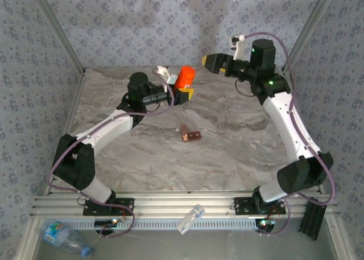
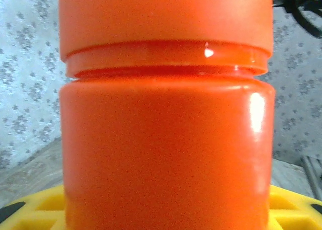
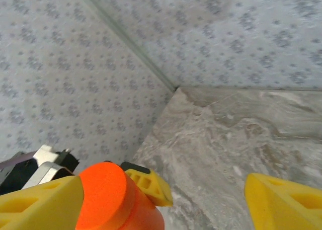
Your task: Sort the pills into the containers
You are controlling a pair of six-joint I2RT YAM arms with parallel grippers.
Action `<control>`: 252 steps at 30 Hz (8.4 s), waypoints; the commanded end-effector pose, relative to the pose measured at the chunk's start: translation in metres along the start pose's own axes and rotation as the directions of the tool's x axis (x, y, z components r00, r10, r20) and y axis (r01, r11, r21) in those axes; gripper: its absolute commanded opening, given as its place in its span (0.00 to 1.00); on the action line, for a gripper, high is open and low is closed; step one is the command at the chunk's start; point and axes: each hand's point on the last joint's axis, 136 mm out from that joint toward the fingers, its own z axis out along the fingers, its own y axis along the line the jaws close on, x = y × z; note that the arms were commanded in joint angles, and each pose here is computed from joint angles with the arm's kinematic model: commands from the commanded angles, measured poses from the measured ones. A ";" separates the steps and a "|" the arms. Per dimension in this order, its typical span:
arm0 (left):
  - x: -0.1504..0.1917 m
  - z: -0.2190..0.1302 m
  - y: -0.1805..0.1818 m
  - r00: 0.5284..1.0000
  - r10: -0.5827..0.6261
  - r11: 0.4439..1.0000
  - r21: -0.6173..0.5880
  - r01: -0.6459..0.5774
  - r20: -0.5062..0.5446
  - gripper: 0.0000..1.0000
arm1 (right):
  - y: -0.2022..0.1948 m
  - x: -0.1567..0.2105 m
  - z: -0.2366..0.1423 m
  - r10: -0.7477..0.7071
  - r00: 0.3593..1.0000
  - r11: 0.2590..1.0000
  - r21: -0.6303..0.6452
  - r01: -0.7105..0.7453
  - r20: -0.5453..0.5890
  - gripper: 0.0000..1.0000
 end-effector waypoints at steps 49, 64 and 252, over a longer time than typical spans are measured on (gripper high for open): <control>-0.019 0.011 -0.001 0.992 0.123 0.988 -0.096 -0.123 0.000 0.00 | 0.002 0.108 0.076 0.142 0.966 0.974 0.205 -0.098 -0.215 0.41; -0.010 0.003 0.029 0.996 0.069 0.975 -0.214 -0.056 0.053 0.00 | 0.016 0.059 0.034 0.107 0.994 0.986 0.134 -0.102 -0.028 0.84; -0.002 0.002 -0.025 0.994 -0.034 0.976 0.209 0.055 -0.100 0.00 | 0.045 0.052 0.024 -0.209 0.956 0.964 -0.211 0.164 -0.208 0.71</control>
